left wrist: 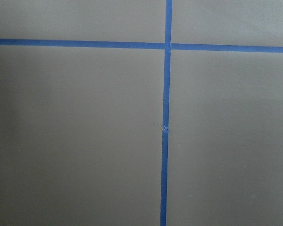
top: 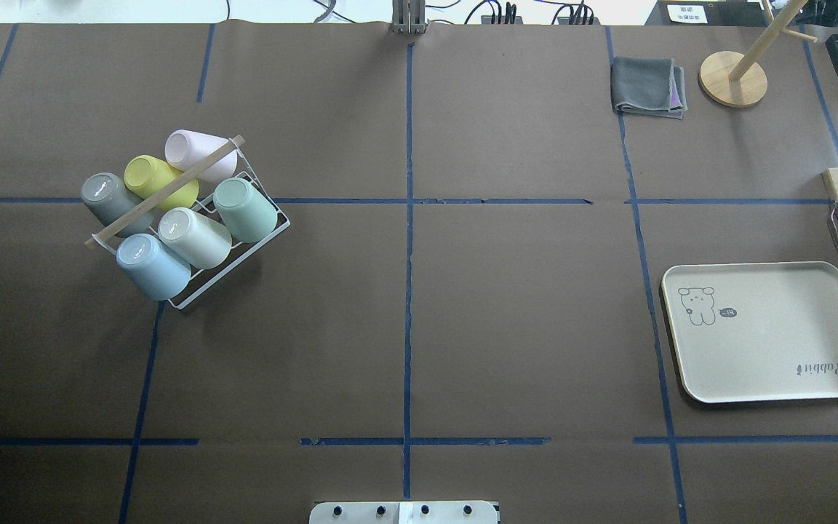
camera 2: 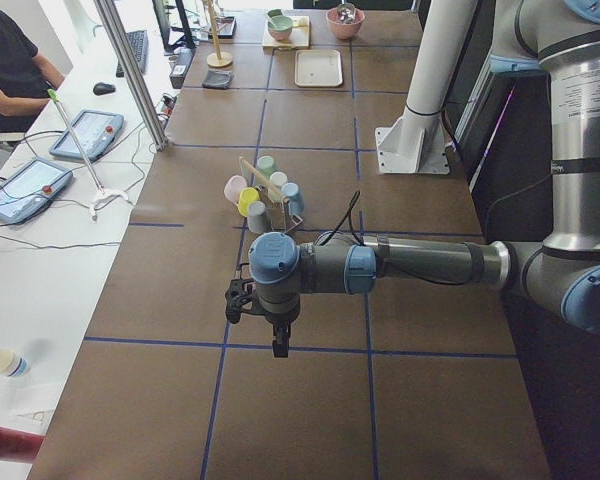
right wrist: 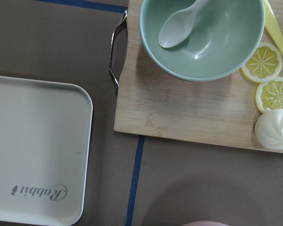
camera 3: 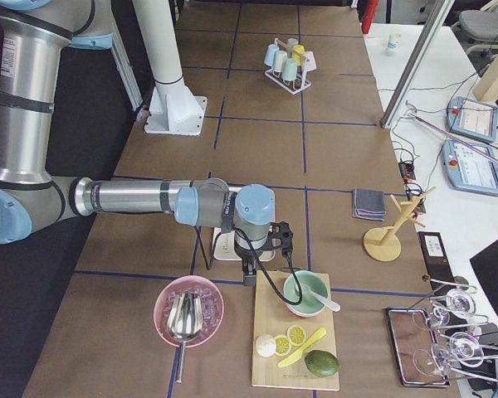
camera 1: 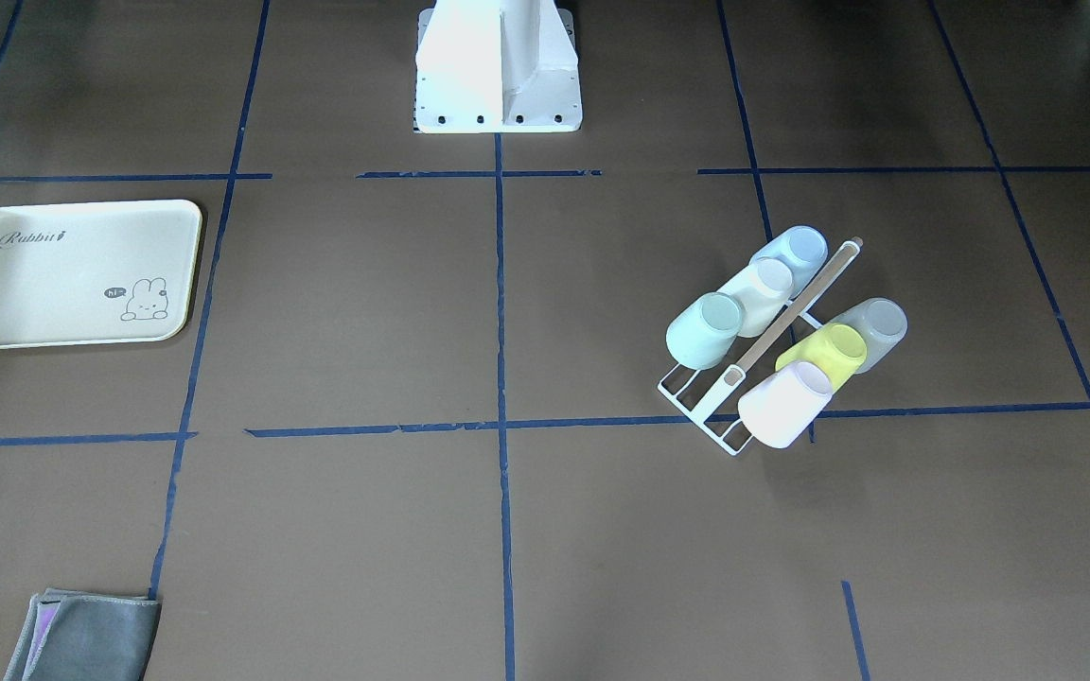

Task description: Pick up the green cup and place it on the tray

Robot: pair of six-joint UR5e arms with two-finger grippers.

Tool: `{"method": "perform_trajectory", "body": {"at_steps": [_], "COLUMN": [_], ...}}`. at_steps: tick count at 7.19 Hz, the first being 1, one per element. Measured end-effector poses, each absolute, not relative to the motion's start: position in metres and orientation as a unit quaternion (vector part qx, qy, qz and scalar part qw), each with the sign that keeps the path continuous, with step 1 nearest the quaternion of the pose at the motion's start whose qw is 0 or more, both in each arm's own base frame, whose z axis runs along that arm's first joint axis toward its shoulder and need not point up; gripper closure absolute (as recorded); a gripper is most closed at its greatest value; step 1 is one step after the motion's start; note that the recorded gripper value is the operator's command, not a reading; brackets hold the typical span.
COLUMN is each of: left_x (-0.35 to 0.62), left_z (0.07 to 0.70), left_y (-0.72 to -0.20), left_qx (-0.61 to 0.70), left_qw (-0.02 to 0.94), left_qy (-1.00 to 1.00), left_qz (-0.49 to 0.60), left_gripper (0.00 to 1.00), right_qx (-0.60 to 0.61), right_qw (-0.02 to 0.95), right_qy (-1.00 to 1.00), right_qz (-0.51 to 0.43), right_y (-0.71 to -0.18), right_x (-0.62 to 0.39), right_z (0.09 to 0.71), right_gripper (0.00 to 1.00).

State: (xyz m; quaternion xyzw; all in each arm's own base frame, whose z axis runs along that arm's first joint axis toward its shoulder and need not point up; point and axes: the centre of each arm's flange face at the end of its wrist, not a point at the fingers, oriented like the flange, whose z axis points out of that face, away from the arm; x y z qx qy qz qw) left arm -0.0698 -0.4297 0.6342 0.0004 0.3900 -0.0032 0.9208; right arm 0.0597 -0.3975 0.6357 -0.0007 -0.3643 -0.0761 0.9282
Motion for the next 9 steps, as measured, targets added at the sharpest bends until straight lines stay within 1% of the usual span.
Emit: {"method": "perform_trajectory", "body": {"at_steps": [7, 9], "left_x": [-0.069, -0.069], "left_z": [0.631, 0.632], "left_y": [-0.425, -0.423], "left_qx": [0.000, -0.002], "left_qw": [0.921, 0.921], "left_qy": [0.389, 0.390], "left_qz": [-0.005, -0.007], "left_gripper": [0.00, 0.00], "right_qx": [0.009, 0.022], "right_qw": [0.925, 0.916], "right_qy": [-0.371, -0.390], "right_qz": [-0.085, -0.093], "right_y": [-0.400, -0.399], "right_x": [0.052, 0.045], "right_z": [0.632, 0.641], "right_gripper": [0.00, 0.00]}}
